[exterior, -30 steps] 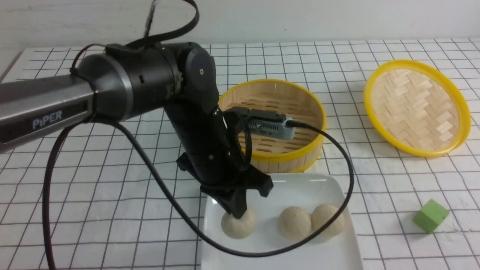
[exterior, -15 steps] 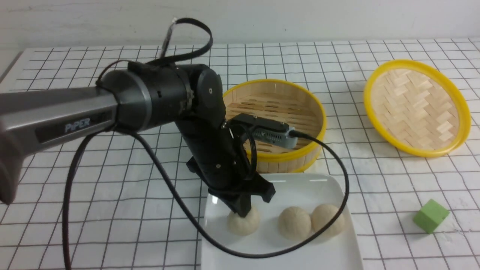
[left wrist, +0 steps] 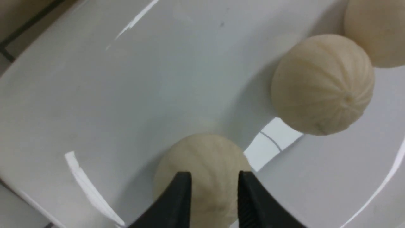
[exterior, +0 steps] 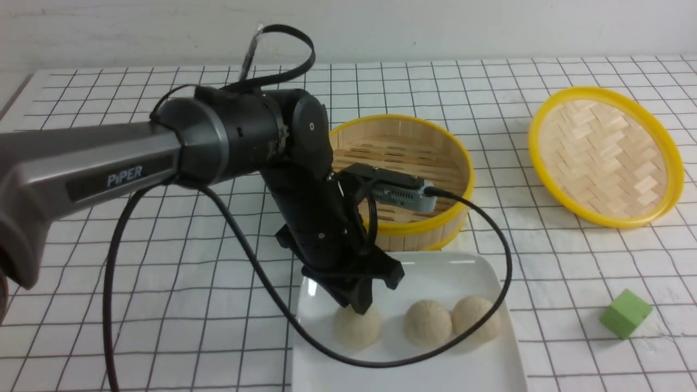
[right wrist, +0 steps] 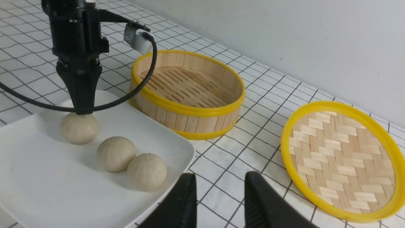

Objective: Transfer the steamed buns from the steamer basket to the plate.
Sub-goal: Use the left arm to put the steamed stuffed bun into the plate

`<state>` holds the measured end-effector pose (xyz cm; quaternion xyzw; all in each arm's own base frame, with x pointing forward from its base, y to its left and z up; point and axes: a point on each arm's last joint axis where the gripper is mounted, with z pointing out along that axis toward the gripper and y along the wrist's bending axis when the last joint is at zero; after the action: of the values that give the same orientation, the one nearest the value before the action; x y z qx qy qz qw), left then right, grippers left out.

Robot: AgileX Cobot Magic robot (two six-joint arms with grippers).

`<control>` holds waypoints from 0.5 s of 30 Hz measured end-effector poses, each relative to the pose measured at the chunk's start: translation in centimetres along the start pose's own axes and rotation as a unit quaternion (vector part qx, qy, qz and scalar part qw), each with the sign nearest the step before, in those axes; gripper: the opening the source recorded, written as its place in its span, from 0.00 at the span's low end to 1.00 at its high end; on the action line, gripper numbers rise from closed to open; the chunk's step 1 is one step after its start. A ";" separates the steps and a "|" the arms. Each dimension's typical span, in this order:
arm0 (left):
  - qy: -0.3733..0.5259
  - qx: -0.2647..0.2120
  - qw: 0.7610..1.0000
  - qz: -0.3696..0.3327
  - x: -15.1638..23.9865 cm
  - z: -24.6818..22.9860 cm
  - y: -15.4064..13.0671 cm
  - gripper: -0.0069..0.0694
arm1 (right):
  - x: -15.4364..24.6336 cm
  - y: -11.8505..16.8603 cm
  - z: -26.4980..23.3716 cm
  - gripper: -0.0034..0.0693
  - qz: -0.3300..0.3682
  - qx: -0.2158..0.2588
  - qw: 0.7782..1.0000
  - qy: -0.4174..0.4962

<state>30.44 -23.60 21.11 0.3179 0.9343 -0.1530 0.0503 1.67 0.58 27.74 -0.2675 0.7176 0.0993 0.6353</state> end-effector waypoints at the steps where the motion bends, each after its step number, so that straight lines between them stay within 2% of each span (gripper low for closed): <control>1: -0.001 0.002 1.000 0.001 -0.2 -0.2 -0.1 0.48 | 0.0 0.0 0.0 0.38 0.000 0.000 1.000 0.000; 5: -0.008 0.014 1.000 -0.009 -1.0 -1.7 -0.7 0.64 | 0.0 0.0 0.0 0.38 0.000 0.000 1.000 0.000; 7: -0.009 0.020 1.000 -0.013 -1.5 -2.7 -1.0 0.69 | 0.0 0.0 0.0 0.38 0.000 0.000 1.000 0.000; 11: -0.039 0.022 0.999 -0.003 -2.4 -5.3 -1.8 0.70 | 0.0 0.0 0.0 0.38 0.000 0.000 1.000 0.000; 14: -0.095 0.013 0.995 0.017 -2.9 -8.8 -2.6 0.68 | 0.0 0.0 0.0 0.38 0.000 0.000 1.000 0.000; 15: -0.135 -0.004 0.990 0.032 -3.0 -11.2 -3.0 0.67 | 0.0 0.0 0.0 0.38 0.000 0.000 1.000 0.000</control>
<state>30.99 -24.01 33.06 0.3235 0.9090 -0.1893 0.1823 1.67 0.58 27.74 -0.2675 0.7176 0.0993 0.6353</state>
